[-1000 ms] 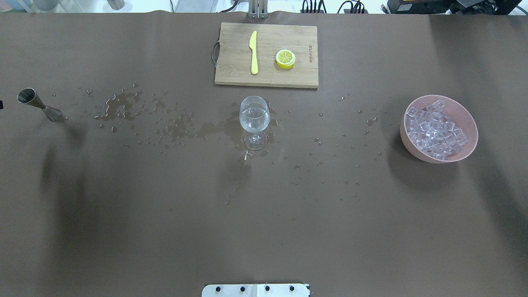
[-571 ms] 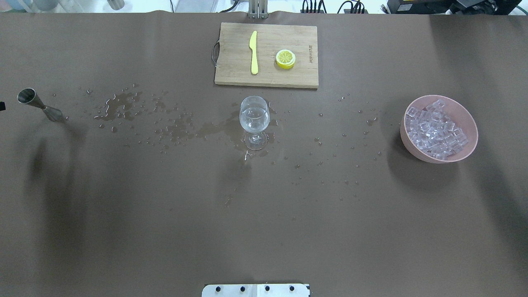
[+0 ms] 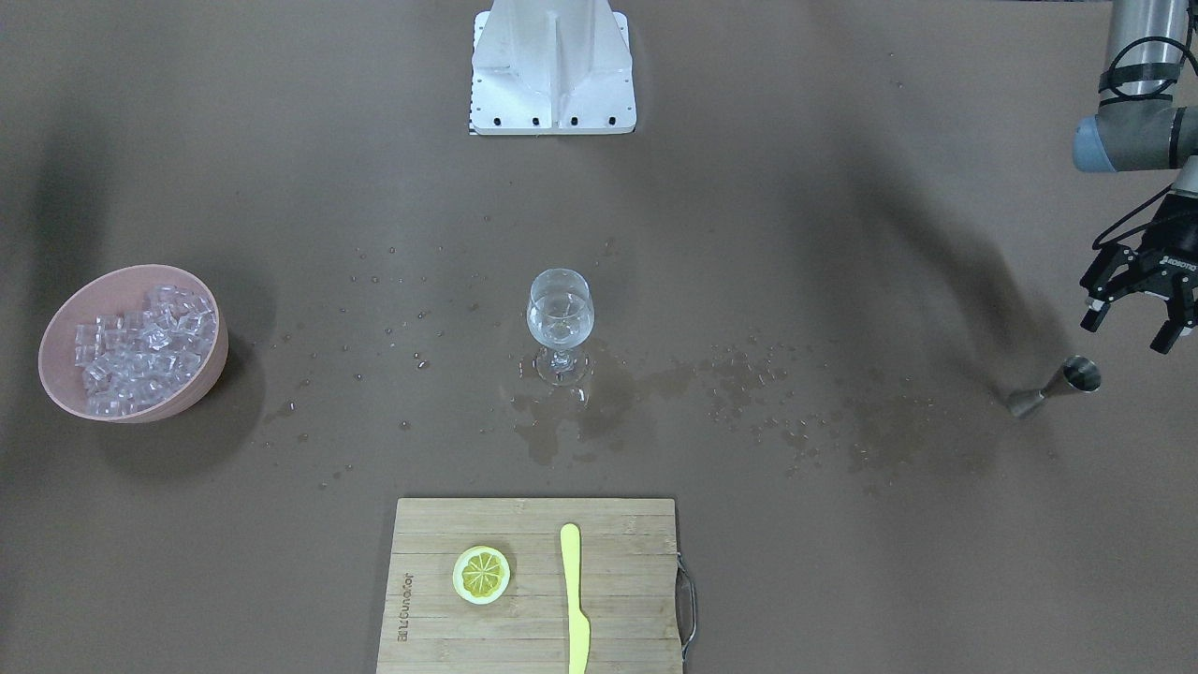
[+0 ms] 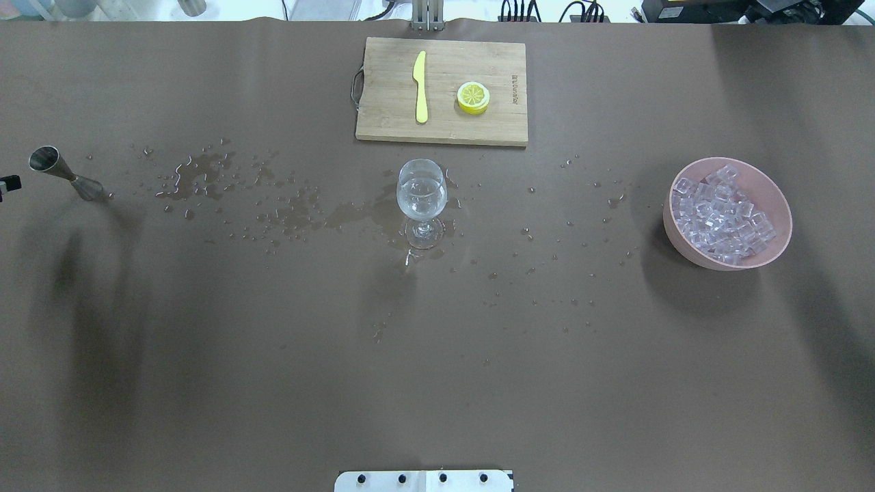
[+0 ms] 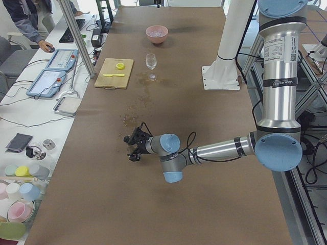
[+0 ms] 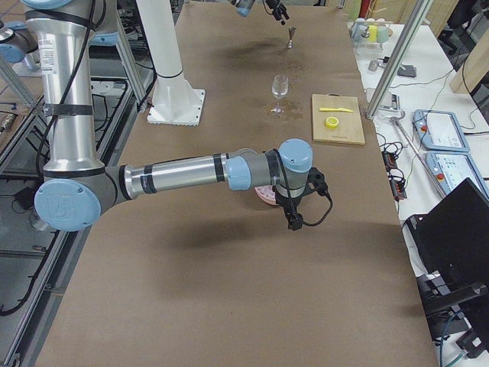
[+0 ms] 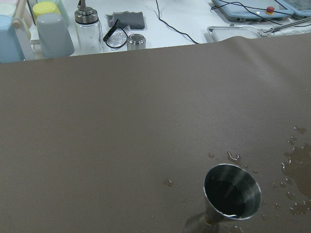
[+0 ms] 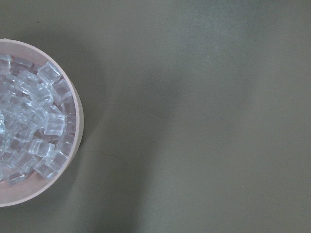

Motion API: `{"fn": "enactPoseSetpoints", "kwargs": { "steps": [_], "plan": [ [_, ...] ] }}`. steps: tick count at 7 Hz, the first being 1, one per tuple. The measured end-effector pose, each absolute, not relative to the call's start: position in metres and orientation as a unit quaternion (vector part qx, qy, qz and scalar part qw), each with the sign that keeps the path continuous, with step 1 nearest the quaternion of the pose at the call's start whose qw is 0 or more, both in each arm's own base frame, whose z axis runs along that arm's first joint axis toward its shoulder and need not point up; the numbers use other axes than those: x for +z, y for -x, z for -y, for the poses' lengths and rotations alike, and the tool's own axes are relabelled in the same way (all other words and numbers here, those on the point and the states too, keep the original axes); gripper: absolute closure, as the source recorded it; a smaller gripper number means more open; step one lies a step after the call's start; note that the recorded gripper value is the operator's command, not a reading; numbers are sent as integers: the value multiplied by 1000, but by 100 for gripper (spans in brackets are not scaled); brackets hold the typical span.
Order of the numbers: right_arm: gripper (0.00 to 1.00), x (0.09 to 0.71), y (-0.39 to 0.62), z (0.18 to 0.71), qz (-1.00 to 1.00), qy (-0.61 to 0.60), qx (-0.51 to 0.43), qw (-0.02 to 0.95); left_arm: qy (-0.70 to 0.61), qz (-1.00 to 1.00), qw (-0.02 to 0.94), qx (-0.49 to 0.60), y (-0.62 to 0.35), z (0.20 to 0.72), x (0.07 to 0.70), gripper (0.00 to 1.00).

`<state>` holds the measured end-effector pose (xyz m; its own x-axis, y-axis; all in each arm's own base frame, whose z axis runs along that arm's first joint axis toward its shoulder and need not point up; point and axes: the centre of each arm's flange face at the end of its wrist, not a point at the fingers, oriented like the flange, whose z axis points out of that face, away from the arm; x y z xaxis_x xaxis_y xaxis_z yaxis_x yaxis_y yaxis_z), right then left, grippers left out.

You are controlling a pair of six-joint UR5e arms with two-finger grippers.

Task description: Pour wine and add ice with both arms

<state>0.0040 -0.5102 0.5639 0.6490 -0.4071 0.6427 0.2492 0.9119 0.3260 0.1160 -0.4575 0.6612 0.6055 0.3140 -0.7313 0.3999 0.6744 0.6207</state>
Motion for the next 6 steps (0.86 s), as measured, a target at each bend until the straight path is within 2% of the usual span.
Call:
{"fn": "enactPoseSetpoints", "kwargs": {
  "steps": [6],
  "plan": [
    [0, 564, -2, 510, 379, -103, -183, 901, -434, -407, 802, -60, -167, 456, 662, 3]
  ]
}}
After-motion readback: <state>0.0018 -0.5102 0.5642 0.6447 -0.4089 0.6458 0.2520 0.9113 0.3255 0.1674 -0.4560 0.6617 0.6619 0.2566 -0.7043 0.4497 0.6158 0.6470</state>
